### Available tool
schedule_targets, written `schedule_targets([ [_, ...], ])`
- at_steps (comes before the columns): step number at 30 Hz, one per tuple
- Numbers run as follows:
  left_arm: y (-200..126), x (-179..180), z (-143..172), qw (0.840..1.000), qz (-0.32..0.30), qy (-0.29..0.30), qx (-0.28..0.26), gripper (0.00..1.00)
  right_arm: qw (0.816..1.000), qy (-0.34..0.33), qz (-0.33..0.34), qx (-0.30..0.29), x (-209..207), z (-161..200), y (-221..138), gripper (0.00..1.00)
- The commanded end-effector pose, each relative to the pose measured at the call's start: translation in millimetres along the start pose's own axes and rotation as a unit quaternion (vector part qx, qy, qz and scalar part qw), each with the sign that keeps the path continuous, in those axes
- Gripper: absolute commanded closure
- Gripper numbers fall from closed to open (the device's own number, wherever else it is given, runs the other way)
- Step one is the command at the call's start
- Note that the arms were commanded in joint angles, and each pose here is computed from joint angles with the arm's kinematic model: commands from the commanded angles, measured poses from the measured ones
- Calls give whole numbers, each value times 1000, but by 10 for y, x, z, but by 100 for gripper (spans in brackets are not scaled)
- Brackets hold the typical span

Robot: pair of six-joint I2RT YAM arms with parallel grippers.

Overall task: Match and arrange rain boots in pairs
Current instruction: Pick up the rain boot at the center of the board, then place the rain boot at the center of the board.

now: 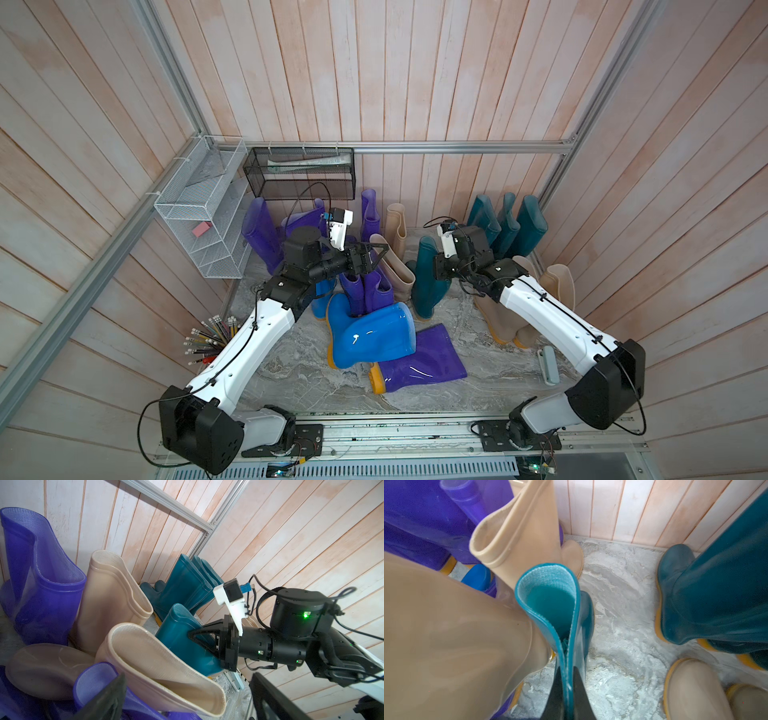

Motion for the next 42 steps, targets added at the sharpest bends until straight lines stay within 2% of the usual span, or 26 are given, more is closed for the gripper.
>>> schedule_targets([
  [1,-80,-105,-140,999,0,26,-22,5,995,20,40,-94,-130,-536,-256,100],
  [5,-81,-98,-138,999,-3,26,-23,5,993,26,33,-109,-214,-735,-278,100],
  [10,-89,-100,-143,999,-5,27,-24,5,992,34,35,-113,-363,-922,-103,100],
  [18,-77,-80,-135,999,-8,27,-23,5,991,67,30,-109,-850,-1195,242,100],
  [26,-73,-71,-128,999,-11,29,-22,4,990,80,52,-107,-1047,-1292,487,100],
  [33,-92,-85,-144,999,-12,34,-24,4,988,65,80,-114,-1225,-1409,620,100],
  [42,-83,-68,-136,999,-16,35,-23,4,990,50,93,-92,-1384,-1430,795,100],
])
Point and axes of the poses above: each gripper's point midway between its finger pads, its own y axis out along the fingers, its own x axis along the line the jaws close on, z = x × y, the point moved 6 cm from there along -y, back along the fingers, and after that the axes turned 6 degrees about y, right-handed, at the moved point
